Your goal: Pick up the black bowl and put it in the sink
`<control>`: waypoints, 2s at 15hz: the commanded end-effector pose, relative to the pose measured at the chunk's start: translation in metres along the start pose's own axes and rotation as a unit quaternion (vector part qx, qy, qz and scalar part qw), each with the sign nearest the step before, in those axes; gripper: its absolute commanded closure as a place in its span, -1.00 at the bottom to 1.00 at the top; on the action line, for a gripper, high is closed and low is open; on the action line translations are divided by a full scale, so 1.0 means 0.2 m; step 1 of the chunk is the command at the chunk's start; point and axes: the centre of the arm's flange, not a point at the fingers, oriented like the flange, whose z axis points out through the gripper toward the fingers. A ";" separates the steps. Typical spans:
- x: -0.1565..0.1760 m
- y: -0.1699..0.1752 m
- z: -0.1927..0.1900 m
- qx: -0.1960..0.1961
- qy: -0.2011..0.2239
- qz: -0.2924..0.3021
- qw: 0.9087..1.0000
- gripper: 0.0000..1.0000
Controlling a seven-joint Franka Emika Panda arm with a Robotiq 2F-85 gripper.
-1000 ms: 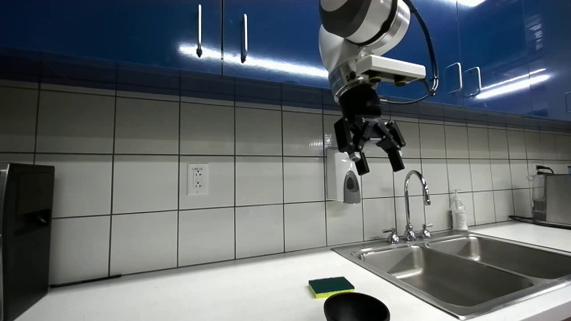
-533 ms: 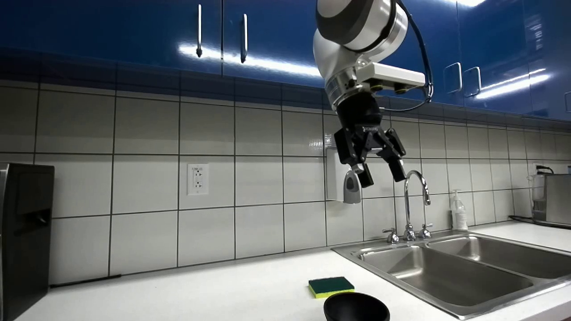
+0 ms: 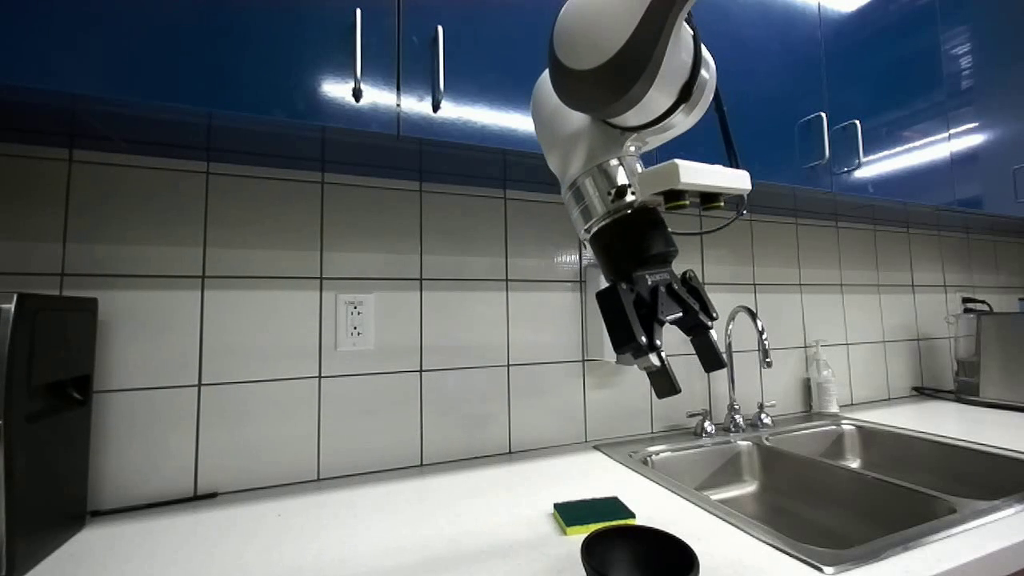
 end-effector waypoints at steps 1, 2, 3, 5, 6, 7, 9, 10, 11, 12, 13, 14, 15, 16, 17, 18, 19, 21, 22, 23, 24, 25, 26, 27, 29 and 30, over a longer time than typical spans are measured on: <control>0.05 -0.05 0.11 -0.020 0.010 -0.036 0.999 -1.00; 0.08 -0.07 0.14 -0.020 0.009 -0.043 0.999 -1.00; 0.09 -0.08 0.17 -0.022 0.012 -0.049 0.998 -1.00; 0.13 -0.10 0.23 -0.023 0.015 -0.056 0.998 -1.00; 0.15 -0.11 0.25 -0.023 0.017 -0.062 0.998 -1.00; 0.17 -0.12 0.28 -0.021 0.022 -0.067 0.997 -1.00; 0.20 -0.13 0.33 -0.015 0.031 -0.074 0.997 -1.00; 0.22 -0.14 0.36 -0.013 0.036 -0.076 0.996 -1.00; 0.25 -0.14 0.38 -0.011 0.038 -0.079 0.996 -1.00; 0.26 -0.14 0.40 -0.008 0.040 -0.082 0.996 -1.00; 0.28 -0.15 0.43 -0.005 0.041 -0.084 0.996 -1.00; 0.30 -0.15 0.45 -0.004 0.040 -0.086 0.995 -1.00; 0.32 -0.16 0.48 -0.002 0.040 -0.090 0.995 -1.00; 0.34 -0.16 0.50 -0.001 0.037 -0.092 0.995 -1.00; 0.37 -0.16 0.53 0.000 0.034 -0.094 0.995 -1.00; 0.39 -0.16 0.56 0.001 0.030 -0.096 0.995 -1.00; 0.41 -0.17 0.59 0.000 0.027 -0.097 0.995 -1.00; 0.45 -0.17 0.64 -0.001 0.019 -0.103 0.995 -1.00; 0.47 -0.17 0.66 -0.002 0.015 -0.106 0.994 -1.00; 0.49 -0.18 0.69 -0.002 0.011 -0.109 0.994 -1.00; 0.51 -0.18 0.70 -0.002 0.006 -0.112 0.994 -1.00; 0.52 -0.19 0.72 -0.002 0.003 -0.115 0.993 -1.00; 0.55 -0.19 0.73 -0.002 0.000 -0.119 0.993 -1.00; 0.56 -0.20 0.75 -0.002 -0.003 -0.122 0.993 -1.00; 0.60 -0.20 0.77 -0.001 -0.007 -0.128 0.992 -1.00; 0.62 -0.21 0.78 0.001 -0.009 -0.130 0.991 -1.00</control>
